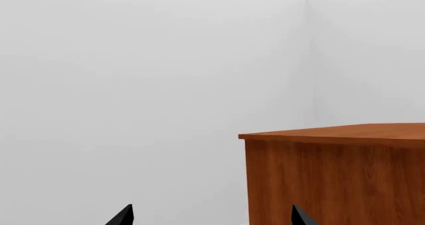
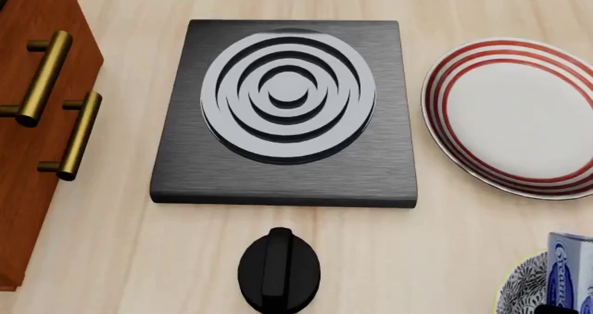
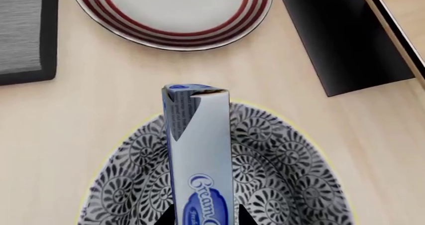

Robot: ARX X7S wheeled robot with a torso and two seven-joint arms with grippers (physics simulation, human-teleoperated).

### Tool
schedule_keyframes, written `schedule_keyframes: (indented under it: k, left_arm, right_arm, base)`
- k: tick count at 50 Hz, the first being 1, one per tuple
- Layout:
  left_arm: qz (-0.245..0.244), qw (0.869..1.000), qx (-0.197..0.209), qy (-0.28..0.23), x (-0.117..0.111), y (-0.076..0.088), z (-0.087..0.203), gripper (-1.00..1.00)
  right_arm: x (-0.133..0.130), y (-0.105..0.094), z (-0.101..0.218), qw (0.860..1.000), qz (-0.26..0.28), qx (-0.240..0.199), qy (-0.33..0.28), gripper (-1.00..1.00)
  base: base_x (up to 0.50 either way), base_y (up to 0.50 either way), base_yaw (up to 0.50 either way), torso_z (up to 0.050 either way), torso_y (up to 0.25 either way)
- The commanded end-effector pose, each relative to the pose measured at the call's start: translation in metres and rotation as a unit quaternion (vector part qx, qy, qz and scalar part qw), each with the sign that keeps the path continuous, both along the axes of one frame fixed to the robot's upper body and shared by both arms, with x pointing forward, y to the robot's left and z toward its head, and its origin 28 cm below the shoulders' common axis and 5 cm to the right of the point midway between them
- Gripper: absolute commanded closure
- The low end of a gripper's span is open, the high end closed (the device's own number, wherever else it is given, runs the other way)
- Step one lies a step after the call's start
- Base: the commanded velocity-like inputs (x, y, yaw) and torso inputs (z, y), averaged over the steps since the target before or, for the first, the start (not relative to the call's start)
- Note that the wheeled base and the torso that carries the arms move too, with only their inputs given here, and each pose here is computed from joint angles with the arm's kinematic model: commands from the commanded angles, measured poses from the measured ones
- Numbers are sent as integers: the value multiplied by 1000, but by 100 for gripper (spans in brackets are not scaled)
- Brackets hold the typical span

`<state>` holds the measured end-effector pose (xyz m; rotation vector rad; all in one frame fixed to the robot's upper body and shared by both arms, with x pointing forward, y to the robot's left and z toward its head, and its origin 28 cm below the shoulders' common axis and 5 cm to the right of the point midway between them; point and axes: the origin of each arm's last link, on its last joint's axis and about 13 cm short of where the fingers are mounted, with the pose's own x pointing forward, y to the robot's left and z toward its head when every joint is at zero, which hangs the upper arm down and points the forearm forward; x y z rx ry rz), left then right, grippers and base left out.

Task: Pick up the cream cheese and put it in the bowl.

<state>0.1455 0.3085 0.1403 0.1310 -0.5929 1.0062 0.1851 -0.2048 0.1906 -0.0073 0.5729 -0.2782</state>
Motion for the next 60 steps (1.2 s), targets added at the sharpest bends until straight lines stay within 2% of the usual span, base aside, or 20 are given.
schedule_keyframes:
  k: [1,36,41,42,60]
  left_arm:
    - [0,1000,1,0,0,0,0,-100]
    - [1,1000,3,2,0,0,0,-100]
    - [1,1000,3,2,0,0,0,-100]
    - [0,1000,2,2,0,0,0,-100]
    - [2,1000,2,1,0,0,0,-100]
  right_arm:
    - [5,-1,6,1000,4,-10,-30,100]
    - [9,-3,-3,1000,7,3,-20,100]
    - [10,-3,-3,1000,10,-11,-14,100]
    - [10,-3,-3,1000,8,-7,-16,-100]
    - [-3,3,32,998,13,-36,-54,-100]
  base:
    - [0,0,0,0,0]
    - [0,0,0,0,0]
    - [0,0,1,0,0]
    - [0,0,0,0,0]
    - [0,0,0,0,0]
